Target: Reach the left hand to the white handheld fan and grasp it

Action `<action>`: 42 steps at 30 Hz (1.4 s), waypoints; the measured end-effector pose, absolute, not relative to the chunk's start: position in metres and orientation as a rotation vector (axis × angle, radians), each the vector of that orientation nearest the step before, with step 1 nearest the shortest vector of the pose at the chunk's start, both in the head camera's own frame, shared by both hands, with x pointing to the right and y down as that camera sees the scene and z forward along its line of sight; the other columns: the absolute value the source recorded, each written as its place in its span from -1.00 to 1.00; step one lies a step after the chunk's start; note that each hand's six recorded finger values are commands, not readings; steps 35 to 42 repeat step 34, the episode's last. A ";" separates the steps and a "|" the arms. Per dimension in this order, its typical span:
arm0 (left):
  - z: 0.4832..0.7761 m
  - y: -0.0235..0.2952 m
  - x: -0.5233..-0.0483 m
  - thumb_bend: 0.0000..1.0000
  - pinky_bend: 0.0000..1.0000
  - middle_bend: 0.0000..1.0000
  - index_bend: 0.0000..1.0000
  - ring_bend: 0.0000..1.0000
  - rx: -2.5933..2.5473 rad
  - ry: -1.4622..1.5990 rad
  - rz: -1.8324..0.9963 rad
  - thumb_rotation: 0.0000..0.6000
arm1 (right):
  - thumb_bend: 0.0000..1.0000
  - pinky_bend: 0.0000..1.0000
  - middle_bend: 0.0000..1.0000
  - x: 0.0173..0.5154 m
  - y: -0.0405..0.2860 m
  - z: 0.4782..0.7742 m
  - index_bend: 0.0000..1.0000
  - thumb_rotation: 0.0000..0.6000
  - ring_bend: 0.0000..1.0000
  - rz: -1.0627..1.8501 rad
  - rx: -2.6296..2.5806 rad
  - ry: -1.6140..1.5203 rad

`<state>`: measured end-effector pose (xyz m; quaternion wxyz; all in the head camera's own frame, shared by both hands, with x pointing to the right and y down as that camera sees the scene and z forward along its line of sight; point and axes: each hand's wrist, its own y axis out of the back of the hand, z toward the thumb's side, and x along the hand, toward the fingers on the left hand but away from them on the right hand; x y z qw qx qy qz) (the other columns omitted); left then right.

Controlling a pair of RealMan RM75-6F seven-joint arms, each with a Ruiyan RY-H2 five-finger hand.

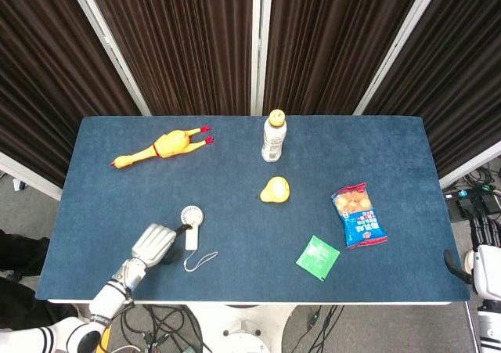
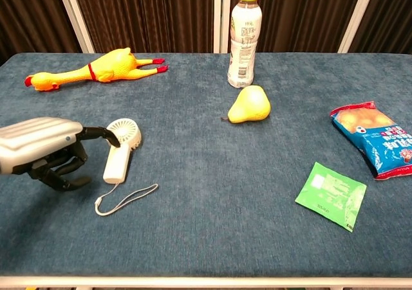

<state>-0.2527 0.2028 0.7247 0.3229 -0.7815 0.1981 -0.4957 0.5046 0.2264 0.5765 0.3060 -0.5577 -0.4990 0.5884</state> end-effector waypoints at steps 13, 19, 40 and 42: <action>0.669 0.177 -0.290 -0.26 0.69 0.68 -0.53 0.66 -1.796 0.672 -1.289 1.00 | -0.44 -1.00 -1.00 0.506 0.226 0.574 -1.00 1.00 -1.00 1.547 -1.474 -1.327; 0.646 0.178 -0.357 -0.36 0.36 0.03 -0.60 0.00 -1.579 0.796 -1.399 1.00 | -0.44 -1.00 -1.00 0.506 0.225 0.575 -1.00 1.00 -1.00 1.537 -1.481 -1.330; 0.592 0.219 -0.448 -0.84 -0.53 -0.80 -0.64 -0.89 -1.419 1.036 -1.473 1.00 | -0.45 -1.00 -1.00 0.494 0.227 0.576 -1.00 1.00 -1.00 1.494 -1.464 -1.227; 0.592 0.219 -0.448 -0.84 -0.53 -0.80 -0.64 -0.89 -1.419 1.036 -1.473 1.00 | -0.45 -1.00 -1.00 0.494 0.227 0.576 -1.00 1.00 -1.00 1.494 -1.464 -1.227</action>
